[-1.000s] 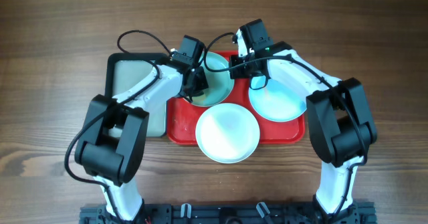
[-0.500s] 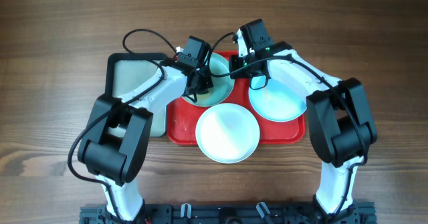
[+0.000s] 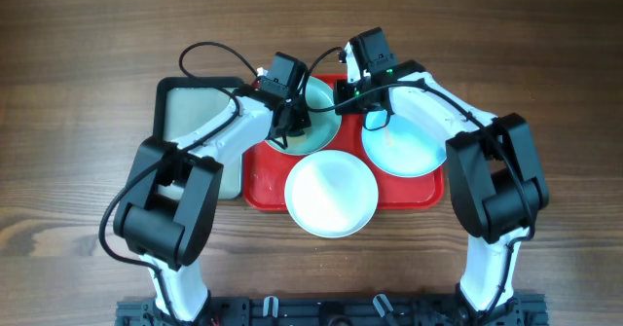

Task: Clean dirty plates on tray and stack at the side
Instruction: 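Move the sponge back over the black tray with the left gripper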

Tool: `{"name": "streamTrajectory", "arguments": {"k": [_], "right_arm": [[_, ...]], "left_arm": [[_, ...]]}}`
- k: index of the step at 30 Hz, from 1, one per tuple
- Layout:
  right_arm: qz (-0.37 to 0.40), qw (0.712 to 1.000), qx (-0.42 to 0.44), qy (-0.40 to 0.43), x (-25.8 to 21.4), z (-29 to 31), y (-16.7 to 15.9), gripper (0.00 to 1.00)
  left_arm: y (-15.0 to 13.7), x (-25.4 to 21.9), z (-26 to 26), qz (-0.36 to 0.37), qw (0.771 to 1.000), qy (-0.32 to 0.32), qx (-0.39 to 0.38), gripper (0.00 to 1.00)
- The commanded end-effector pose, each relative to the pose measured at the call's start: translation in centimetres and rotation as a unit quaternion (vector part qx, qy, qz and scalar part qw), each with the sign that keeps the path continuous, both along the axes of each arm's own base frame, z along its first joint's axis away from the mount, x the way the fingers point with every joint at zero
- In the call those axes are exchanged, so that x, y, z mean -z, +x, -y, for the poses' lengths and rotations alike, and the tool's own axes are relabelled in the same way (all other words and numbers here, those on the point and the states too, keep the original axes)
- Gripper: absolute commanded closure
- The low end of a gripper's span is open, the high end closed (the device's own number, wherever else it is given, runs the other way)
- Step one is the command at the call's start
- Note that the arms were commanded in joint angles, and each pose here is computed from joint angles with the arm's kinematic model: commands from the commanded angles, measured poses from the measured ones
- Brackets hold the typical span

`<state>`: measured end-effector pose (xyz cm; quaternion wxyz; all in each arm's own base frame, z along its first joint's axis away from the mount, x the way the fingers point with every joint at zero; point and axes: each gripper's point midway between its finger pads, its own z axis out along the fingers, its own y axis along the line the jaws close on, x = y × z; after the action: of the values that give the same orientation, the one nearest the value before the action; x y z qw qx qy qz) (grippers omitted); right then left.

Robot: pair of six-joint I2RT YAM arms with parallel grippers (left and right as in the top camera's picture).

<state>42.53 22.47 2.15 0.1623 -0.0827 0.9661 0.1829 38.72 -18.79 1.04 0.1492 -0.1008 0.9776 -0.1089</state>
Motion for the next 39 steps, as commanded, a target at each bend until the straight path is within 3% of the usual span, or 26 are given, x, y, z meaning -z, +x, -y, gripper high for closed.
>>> {"name": "streamTrajectory", "arguments": {"k": [1, 8, 15, 20, 23, 28, 35, 39], "right_arm": [[-0.003, 1.000, -0.015, 0.004, 0.4, -0.6, -0.3, 0.96], [-0.002, 1.000, -0.015, 0.005, 0.4, -0.6, -0.2, 0.96], [-0.001, 1.000, -0.015, 0.005, 0.4, -0.6, -0.2, 0.96], [-0.001, 1.000, -0.016, 0.004, 0.4, -0.6, -0.2, 0.96], [0.000, 1.000, -0.016, 0.004, 0.4, -0.6, -0.2, 0.96], [-0.001, 1.000, -0.016, 0.004, 0.4, -0.6, -0.2, 0.96], [0.001, 1.000, -0.016, 0.003, 0.4, -0.5, -0.1, 0.95], [0.000, 1.000, -0.015, 0.003, 0.4, -0.5, -0.1, 0.80]], "left_arm": [[-1.6, 2.0, 1.4, -0.030, 0.999, -0.008, 0.017, 0.96], [-1.7, 1.2, 4.9, -0.023, 0.996, -0.073, 0.053, 0.96], [-0.7, -0.2, 5.5, 0.006, 0.994, -0.085, 0.061, 0.96], [1.6, -7.4, 2.1, 0.106, 0.993, -0.040, 0.024, 0.96], [1.6, -11.8, -2.2, 0.144, 0.989, 0.001, -0.025, 0.96], [-1.4, -12.3, -9.7, 0.089, 0.989, 0.076, -0.092, 0.96], [-4.6, -9.8, -13.7, 0.006, 0.986, 0.110, -0.124, 0.96], [-5.7, -8.4, -14.0, -0.013, 0.986, 0.118, -0.121, 0.96]]}}
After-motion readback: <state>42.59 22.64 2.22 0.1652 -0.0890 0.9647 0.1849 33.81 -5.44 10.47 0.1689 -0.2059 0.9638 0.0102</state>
